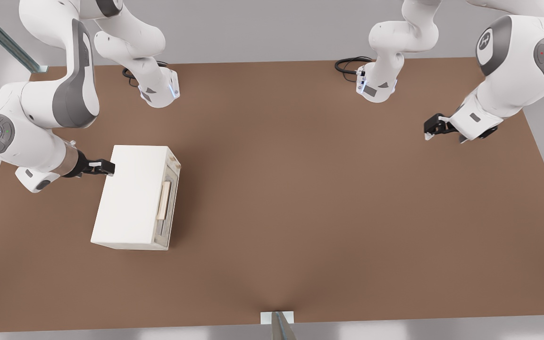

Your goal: Keep left arm still and open the oven door with right arm

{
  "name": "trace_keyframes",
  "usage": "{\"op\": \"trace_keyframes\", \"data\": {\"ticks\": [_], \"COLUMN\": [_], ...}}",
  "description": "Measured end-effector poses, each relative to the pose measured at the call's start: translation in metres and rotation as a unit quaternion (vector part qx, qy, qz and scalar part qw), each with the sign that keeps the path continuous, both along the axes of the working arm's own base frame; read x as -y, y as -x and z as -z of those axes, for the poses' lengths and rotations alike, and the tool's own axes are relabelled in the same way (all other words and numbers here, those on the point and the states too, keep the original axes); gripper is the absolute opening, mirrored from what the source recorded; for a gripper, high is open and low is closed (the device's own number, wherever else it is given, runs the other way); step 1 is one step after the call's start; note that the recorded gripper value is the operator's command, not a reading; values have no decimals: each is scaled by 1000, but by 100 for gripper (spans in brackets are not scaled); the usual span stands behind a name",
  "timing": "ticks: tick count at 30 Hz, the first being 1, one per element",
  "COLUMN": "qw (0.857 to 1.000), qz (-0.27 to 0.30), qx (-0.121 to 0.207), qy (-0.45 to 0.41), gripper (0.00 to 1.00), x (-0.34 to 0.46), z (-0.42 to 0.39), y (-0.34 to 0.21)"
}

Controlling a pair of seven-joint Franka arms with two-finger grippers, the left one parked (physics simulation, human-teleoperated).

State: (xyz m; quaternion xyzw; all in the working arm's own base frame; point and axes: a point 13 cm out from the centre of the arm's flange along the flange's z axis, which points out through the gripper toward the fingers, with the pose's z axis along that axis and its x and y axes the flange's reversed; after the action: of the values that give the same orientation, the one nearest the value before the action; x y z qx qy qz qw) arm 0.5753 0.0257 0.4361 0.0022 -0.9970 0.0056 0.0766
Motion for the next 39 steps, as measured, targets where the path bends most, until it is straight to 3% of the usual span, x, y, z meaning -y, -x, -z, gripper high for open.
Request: {"op": "trace_keyframes", "data": {"ticks": [4, 5, 6, 9, 11, 15, 17, 21, 26, 39], "qw": [1000, 999, 996, 975, 957, 925, 916, 908, 903, 896], "qz": [-9, -35, -72, -173, -210, -239, -242, -248, -246, -226], "qx": [-9, -19, -29, -46, -52, -53, -44, -22, -19, -59], "qy": [9, 27, 50, 133, 195, 292, 317, 338, 352, 378], "gripper": [100, 68, 21, 21, 21, 21, 21, 21, 21, 21], "x": [-7, -27, -58, -127, -136, -125, -127, -145, -156, -143], "z": [9, 21, 36, 74, 95, 132, 139, 140, 155, 194], "y": [0, -1, 0, 5, 0, -31, -43, -50, -48, -24]}}
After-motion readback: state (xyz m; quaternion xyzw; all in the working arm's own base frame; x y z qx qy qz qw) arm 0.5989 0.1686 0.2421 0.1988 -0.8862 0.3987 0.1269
